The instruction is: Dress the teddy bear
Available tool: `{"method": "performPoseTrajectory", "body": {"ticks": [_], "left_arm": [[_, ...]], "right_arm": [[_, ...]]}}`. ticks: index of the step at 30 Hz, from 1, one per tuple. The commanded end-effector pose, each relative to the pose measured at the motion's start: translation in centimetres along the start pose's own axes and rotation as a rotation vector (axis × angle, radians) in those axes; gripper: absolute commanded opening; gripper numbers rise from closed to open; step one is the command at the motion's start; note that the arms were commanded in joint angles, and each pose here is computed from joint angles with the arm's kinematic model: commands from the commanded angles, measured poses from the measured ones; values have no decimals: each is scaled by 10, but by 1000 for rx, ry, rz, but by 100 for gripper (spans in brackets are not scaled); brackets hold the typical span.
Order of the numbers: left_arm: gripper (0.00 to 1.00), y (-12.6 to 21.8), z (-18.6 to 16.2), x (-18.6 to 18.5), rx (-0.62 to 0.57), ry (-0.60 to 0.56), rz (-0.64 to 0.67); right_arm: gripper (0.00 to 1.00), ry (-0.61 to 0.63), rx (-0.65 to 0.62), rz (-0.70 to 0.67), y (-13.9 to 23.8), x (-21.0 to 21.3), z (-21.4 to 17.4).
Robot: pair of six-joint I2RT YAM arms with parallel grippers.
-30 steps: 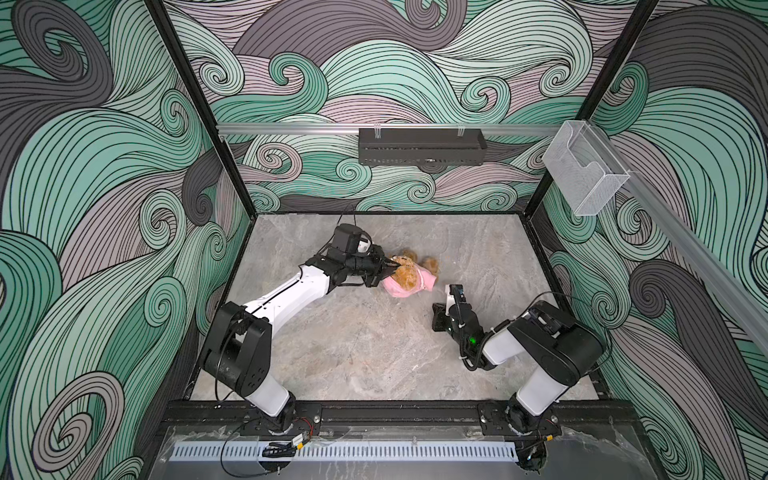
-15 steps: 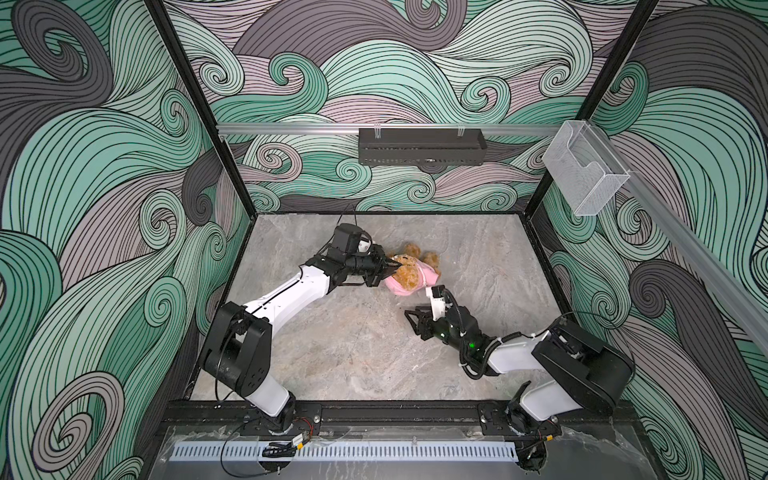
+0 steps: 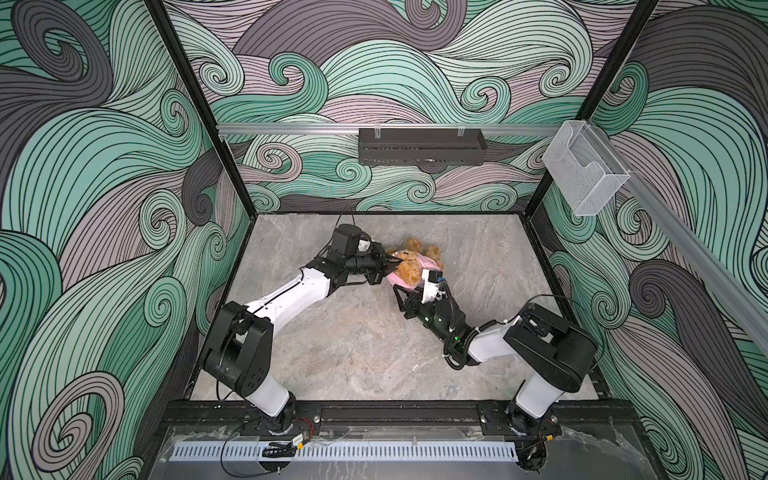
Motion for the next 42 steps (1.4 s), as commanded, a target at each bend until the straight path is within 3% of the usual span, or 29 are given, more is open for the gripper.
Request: {"method": "performPoseTrajectory", "body": {"ticks": [1,3,7,11,16,21,27,31,34,37,42], "left_arm": [[0,8,-10,-23,8,-50,-88],[0,8,-10,-26,7,-47,-100],[0,10,-11,-37,13,-53,-133],[0,12,-14,-42,24,-61,-138],[0,13,-15,-41,39,-53,-137],[0,16,-16,-43,62,-60,-143],[0,7,-9,-28,98,-61,-108],[0,-4,-7,-22,131,-77,-100],[0,-14,-13,-20,168,-118,-82],[0,-27,-21,-16,237,-189,-51],[2,-31,-11,16,248,-313,76]], "right_arm": [[21,3,-83,-36,-4,-1,11],[13,20,-54,-106,-1,-12,2],[10,85,-22,-225,8,-37,-14],[0,107,-21,-292,16,-63,-19],[0,168,25,-336,21,-79,-22],[9,206,65,-387,31,-97,-21],[30,265,171,-278,53,-89,-12],[35,314,280,-270,86,-78,5],[37,377,233,-270,109,-66,39],[38,365,141,-279,121,-65,74],[39,330,132,-288,101,-73,103]]}}
Point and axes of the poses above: each gripper's point midway between its finger pads, its own y axis back along the fingers, its own x axis along the line the jaws close on, z = x × y, the point moved 7 cm from there along y, back along the fingers, and after that the axes turned 3 degrees about y, right-handed, at the moved point
